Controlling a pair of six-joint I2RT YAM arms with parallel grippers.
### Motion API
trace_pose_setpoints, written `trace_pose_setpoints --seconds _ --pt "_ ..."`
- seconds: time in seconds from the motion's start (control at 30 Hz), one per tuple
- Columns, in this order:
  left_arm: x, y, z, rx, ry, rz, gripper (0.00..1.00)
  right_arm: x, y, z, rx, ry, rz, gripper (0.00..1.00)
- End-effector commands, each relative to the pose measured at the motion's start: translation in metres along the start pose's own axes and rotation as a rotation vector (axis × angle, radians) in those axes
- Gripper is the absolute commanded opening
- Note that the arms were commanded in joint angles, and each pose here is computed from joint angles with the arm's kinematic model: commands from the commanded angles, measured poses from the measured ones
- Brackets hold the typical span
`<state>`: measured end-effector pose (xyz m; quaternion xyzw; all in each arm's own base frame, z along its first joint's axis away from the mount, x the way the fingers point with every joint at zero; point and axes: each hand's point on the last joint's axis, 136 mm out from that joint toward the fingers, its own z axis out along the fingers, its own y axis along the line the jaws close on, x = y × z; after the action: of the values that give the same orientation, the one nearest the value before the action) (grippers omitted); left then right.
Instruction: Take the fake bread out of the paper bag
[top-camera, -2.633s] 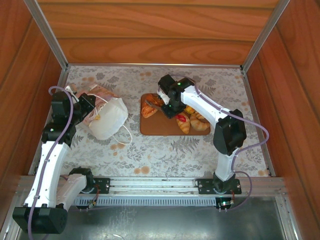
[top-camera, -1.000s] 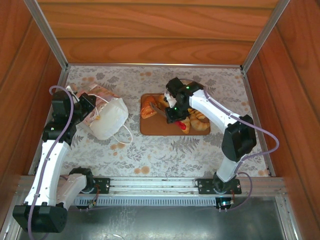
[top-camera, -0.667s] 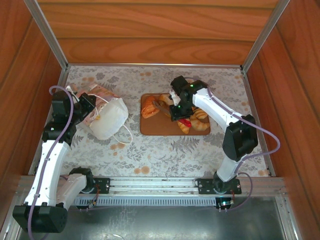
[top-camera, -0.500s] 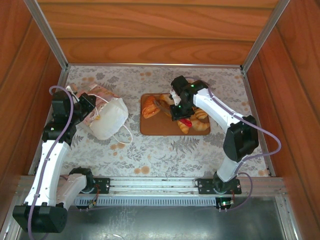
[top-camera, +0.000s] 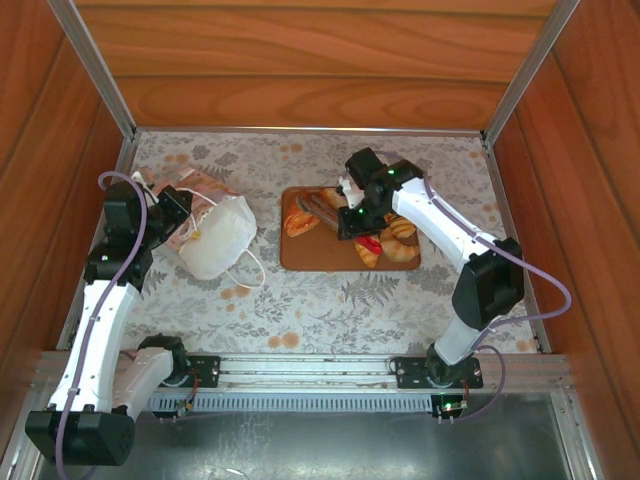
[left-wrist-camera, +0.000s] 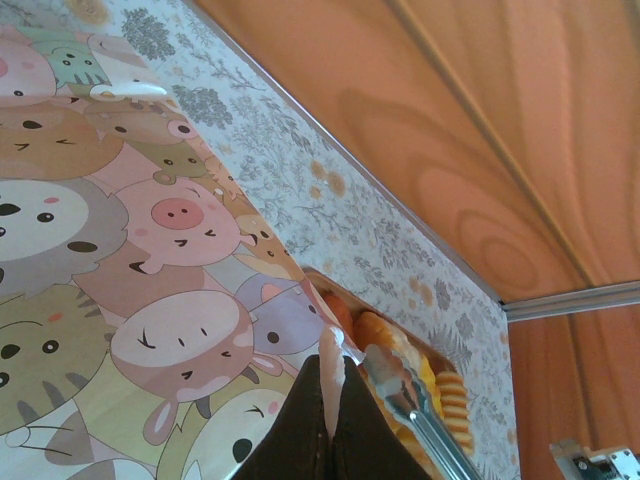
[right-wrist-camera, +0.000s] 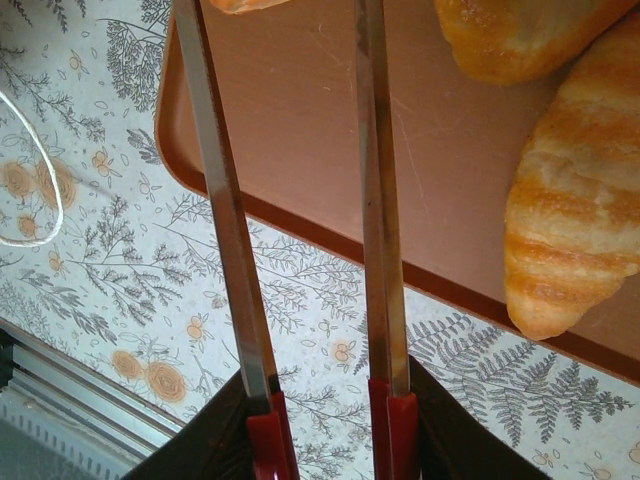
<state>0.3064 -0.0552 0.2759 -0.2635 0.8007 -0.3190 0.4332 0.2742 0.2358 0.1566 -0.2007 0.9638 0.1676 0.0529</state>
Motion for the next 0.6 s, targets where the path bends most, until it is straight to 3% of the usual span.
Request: trace_pose_setpoints --seconds 0.0,0.37,0.57 --pt "-0.003 -0.008 -0.004 0.020 -0.005 0.005 0.00 0.004 -0.002 0.009 0.008 0.042 0.000 0.35" --pt "-0.004 -0.010 -0.006 0.025 -0.009 0.009 0.00 -0.020 -0.016 0.022 0.095 0.019 0.027 0.33" --pt "-0.005 -0.011 -0.008 0.027 -0.018 0.016 0.00 -0.015 -0.010 0.011 0.068 -0.001 0.012 0.33"
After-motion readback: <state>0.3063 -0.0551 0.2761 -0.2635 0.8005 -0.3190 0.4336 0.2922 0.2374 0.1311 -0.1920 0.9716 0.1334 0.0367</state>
